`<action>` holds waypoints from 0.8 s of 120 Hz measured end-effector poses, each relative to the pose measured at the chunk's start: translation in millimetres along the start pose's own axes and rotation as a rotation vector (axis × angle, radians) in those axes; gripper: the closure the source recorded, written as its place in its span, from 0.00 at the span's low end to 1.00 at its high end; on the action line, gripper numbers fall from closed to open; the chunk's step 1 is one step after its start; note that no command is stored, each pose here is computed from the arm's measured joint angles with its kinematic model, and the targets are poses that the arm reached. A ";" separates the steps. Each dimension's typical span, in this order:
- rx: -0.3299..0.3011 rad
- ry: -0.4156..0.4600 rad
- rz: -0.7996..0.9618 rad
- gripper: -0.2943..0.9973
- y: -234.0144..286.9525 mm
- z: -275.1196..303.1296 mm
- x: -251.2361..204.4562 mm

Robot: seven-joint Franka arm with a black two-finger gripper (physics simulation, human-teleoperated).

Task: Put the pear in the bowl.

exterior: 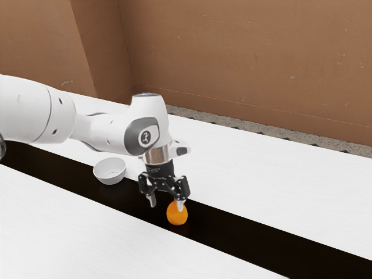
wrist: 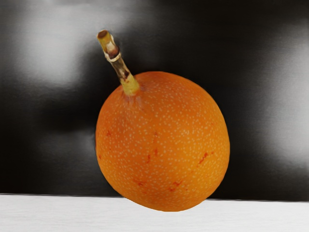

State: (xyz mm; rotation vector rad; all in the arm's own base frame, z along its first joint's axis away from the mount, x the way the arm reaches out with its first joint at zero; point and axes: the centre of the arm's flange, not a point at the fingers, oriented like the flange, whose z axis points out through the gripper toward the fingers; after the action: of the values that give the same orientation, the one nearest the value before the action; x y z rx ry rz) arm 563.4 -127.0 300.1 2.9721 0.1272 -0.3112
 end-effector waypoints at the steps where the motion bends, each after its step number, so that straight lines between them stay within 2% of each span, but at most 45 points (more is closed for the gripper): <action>1: 0.000 0.001 0.001 0.23 0.0 0.5 1.0; 19: -0.003 0.013 0.023 0.24 2.3 9.7 10.5; 57: 0.000 0.005 0.057 0.33 3.5 25.6 17.0; 96: -0.020 0.004 0.079 0.36 5.6 34.1 28.3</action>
State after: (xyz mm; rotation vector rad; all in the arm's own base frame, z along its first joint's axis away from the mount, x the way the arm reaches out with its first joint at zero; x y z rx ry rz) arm 584.7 -136.0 261.9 2.9485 0.0137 -0.2932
